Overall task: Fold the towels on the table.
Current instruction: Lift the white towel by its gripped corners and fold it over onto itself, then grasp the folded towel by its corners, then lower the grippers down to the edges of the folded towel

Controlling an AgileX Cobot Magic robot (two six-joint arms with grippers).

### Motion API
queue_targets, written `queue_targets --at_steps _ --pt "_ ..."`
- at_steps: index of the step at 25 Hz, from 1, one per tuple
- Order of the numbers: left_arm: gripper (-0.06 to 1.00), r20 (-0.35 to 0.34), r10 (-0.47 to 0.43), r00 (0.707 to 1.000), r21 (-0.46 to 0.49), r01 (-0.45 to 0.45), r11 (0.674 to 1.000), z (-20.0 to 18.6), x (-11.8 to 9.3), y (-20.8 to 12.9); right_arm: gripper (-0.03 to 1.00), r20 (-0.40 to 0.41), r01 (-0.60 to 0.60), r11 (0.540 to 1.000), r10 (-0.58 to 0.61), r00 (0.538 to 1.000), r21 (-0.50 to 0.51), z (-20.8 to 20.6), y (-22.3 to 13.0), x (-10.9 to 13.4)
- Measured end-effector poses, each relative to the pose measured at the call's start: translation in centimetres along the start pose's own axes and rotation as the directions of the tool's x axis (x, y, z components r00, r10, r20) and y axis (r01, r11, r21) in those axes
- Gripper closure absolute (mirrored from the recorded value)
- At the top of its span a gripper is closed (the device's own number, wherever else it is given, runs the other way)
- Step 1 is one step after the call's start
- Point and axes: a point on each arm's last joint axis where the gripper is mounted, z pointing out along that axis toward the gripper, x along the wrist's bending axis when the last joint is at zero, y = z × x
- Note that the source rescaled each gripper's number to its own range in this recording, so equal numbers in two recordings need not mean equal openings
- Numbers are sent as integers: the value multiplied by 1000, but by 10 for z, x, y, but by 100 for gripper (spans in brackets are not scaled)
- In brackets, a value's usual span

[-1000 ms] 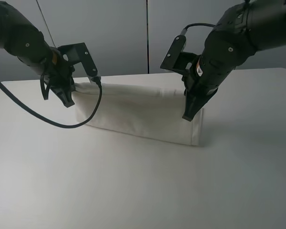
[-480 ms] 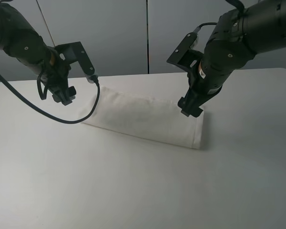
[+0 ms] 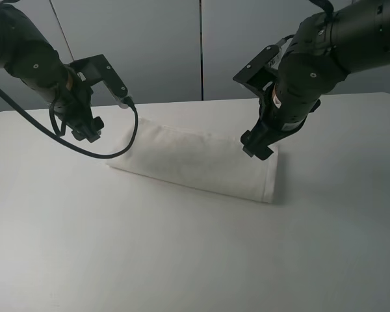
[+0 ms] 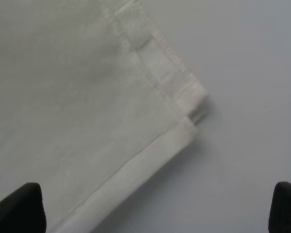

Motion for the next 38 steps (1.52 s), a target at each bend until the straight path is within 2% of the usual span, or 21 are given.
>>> queue_targets --at_steps 3,6,9,12,15,17,20,22,27,31,38 --pt "-5 28 -117 993 15 117 993 1 0 -3 -3 -21 -116 993 117 993 38 0 -3 2" --pt "-5 75 -277 958 31 275 961 4 9 -8 -3 -22 -216 974 219 976 74 0 -6 3" --pt "-5 113 -455 883 22 456 890 0 32 -5 -3 -33 -365 920 373 927 139 -2 -6 -10" --pt "-5 127 -584 802 37 585 810 -4 60 -1 -3 -81 -509 839 530 844 192 -4 -1 -33" --pt "-5 119 -643 757 116 632 766 8 75 3 -3 -156 -600 765 639 754 235 -5 1 -53" --pt "-5 115 -654 748 208 625 752 28 74 5 -3 -192 -634 725 685 703 268 -5 -1 -62" --pt "-5 169 -674 719 291 617 731 51 70 17 -3 -196 -626 717 691 696 306 -2 -5 -65" --pt "-5 215 -683 698 302 617 726 59 68 24 -3 -189 -608 716 687 702 343 4 -7 -63" --pt "-5 259 -659 706 308 586 749 69 67 31 -3 -186 -599 677 714 675 426 27 -9 -52" --pt "-5 268 -656 706 357 560 748 88 57 28 -3 -184 -595 641 739 648 485 46 -11 -43" --pt "-5 281 -632 722 364 529 766 100 51 27 -3 -185 -594 634 745 641 494 55 -7 -41"
